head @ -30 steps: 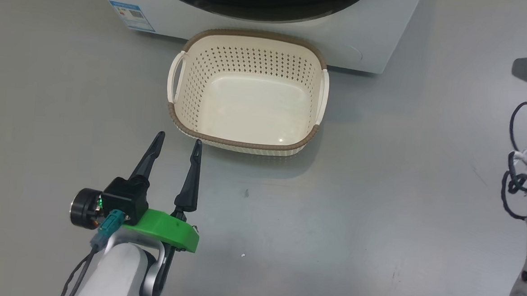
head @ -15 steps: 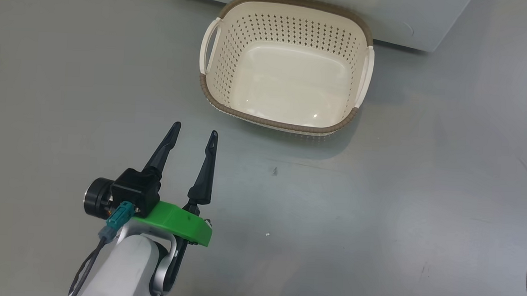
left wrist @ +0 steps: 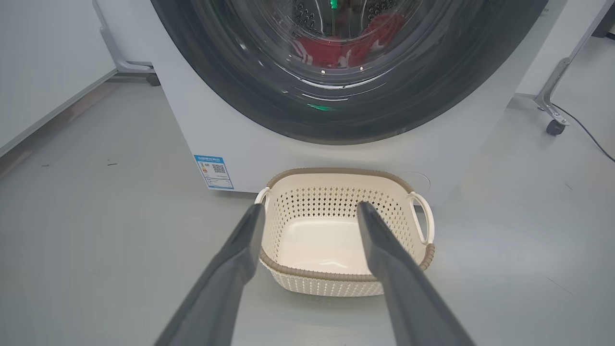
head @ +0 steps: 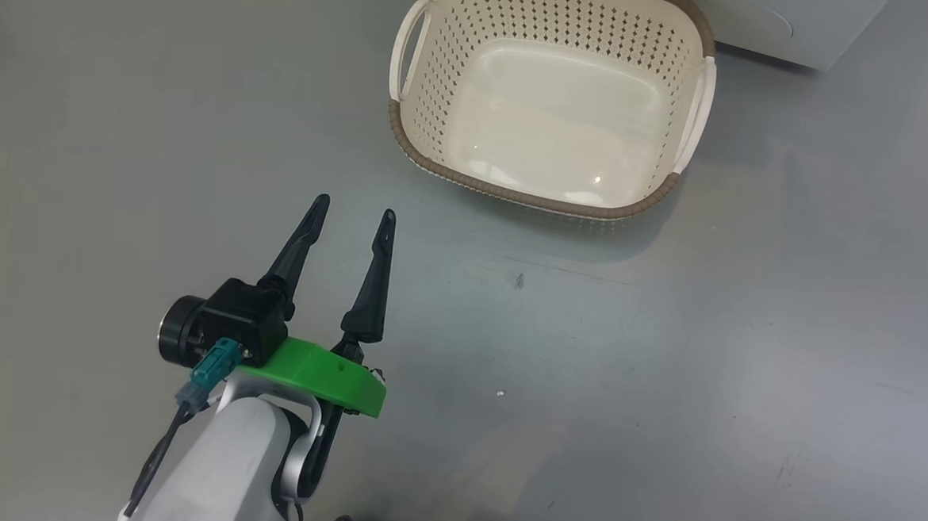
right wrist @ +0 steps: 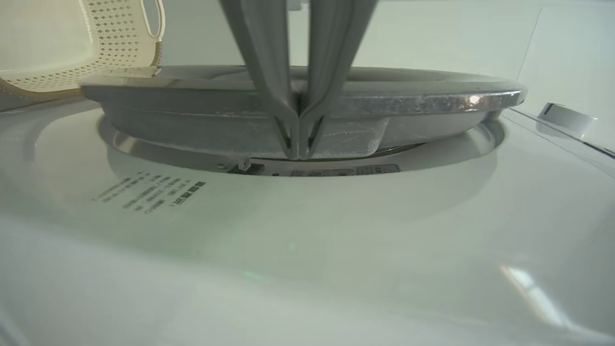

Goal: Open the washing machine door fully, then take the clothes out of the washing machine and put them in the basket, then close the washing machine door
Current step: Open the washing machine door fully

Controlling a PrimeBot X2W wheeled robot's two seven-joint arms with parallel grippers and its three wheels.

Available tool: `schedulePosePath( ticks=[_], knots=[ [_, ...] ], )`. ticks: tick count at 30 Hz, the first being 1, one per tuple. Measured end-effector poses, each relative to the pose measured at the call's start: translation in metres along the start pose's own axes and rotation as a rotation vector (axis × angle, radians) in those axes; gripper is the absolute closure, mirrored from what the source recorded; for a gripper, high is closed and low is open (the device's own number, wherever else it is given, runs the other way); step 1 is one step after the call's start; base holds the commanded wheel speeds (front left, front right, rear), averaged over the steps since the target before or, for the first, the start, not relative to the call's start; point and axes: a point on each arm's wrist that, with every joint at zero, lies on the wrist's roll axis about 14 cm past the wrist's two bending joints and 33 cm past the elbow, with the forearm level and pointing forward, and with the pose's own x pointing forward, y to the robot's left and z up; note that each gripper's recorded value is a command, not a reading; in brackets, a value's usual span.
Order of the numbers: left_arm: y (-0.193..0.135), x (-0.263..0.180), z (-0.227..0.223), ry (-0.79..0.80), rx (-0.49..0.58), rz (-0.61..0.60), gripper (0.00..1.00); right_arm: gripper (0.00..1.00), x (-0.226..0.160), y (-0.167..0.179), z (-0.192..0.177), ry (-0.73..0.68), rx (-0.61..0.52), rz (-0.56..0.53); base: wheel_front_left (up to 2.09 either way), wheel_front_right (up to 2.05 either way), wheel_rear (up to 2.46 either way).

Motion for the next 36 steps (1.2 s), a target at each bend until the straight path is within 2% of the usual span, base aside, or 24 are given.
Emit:
schedulePosePath(
  ticks=[4,8,14,26,36],
  knots=[
    [0.001,0.000,-0.001,0.004,0.007,0.004,0.00,1.00,0.009,0.008,0.001,0.010,-0.003,0.022,0.00,0.00,0.00],
    [0.002,0.004,0.006,-0.016,0.046,0.000,0.00,1.00,0.015,0.001,0.006,0.009,-0.015,0.001,0.00,0.00,0.00],
    [0.008,0.003,0.009,-0.022,0.055,0.023,0.00,1.00,0.025,-0.008,-0.009,0.059,0.037,-0.024,0.00,0.00,0.00],
    [0.007,0.001,0.010,-0.022,0.056,0.022,0.00,1.00,0.035,-0.001,-0.011,0.094,0.113,-0.009,0.00,0.00,0.00],
    [0.007,0.000,0.013,-0.030,0.058,0.026,0.00,1.00,0.036,-0.004,-0.015,0.143,0.122,-0.037,0.00,0.00,0.00]
  ],
)
